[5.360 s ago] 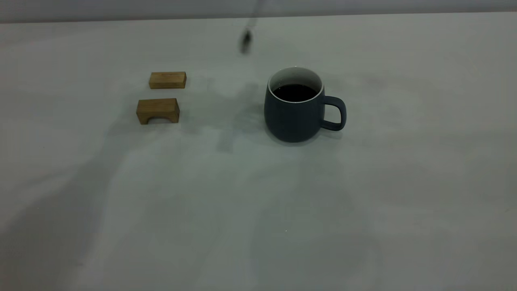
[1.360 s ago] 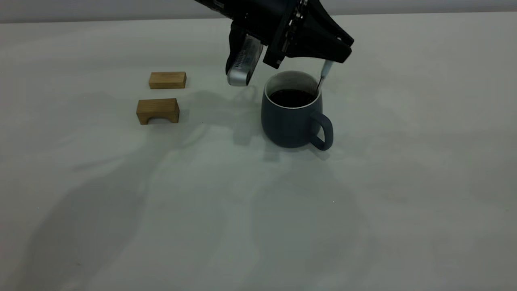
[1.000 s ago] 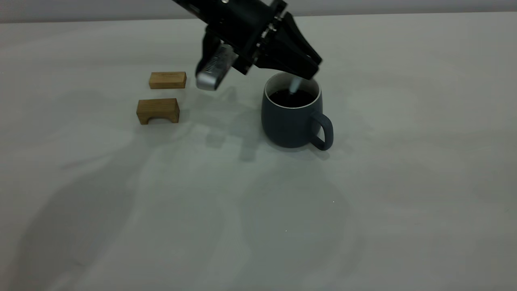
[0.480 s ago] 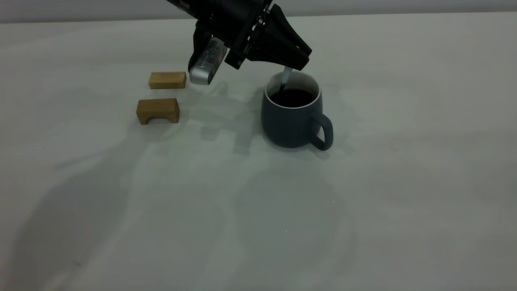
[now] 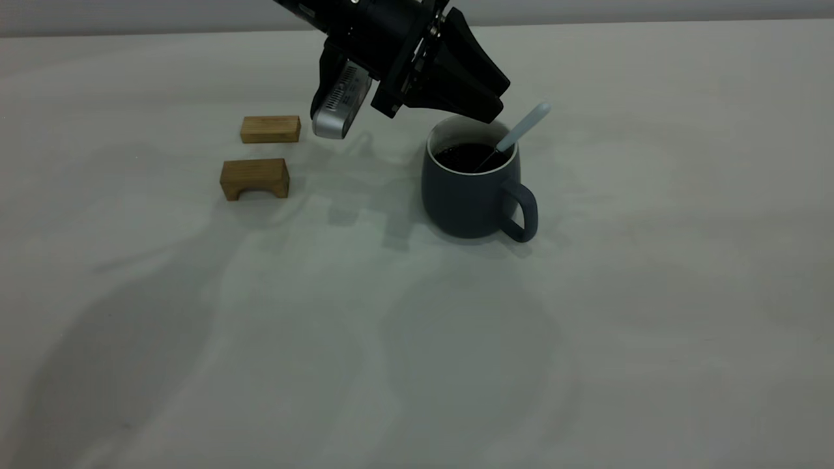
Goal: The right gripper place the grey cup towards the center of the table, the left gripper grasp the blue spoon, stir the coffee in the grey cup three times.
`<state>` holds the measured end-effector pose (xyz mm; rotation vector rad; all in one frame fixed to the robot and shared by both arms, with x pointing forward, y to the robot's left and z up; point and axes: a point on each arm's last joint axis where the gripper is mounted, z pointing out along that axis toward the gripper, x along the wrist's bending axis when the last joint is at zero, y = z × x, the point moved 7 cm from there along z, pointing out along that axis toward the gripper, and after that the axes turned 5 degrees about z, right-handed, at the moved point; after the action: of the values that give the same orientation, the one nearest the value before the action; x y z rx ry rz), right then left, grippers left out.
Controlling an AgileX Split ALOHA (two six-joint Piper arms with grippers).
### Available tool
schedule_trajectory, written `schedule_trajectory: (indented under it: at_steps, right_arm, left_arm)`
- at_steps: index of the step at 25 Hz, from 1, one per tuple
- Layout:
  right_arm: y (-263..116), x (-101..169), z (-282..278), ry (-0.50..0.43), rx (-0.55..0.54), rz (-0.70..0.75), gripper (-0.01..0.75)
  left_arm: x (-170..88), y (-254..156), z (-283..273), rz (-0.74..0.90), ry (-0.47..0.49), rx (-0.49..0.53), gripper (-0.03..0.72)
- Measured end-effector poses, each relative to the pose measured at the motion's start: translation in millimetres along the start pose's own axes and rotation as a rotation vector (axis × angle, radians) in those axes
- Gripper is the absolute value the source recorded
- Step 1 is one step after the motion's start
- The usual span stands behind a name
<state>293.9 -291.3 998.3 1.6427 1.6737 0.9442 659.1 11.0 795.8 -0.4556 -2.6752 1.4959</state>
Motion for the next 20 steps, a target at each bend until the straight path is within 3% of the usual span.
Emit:
schedule_trajectory:
  at_steps: [5,7,12,18,20]
  right_arm:
    - [0.0,0.0,0.0,0.000,0.000,0.000,0.592]
    - [0.0,0.0,0.0,0.000,0.000,0.000,0.592]
    - [0.0,0.0,0.0,0.000,0.000,0.000,0.592]
    - [0.0,0.0,0.0,0.000,0.000,0.000,0.592]
    - [0.0,0.0,0.0,0.000,0.000,0.000,0.592]
  left_arm:
    - [-2.1,-4.2,-6.8,0.068,0.018,0.005,0.344]
    - [-5.1,-3.7,-19.8,0.136,0.034,-0.052,0.344]
    - [-3.2,-5.7,-73.3,0.371,0.178,-0.335,0.344]
    - [-14.5,-12.7,-163.9,0.633,0.304,-0.818,0.344]
    - [-16.7,-23.9,-192.6,0.740,0.345,-0.931,0.344]
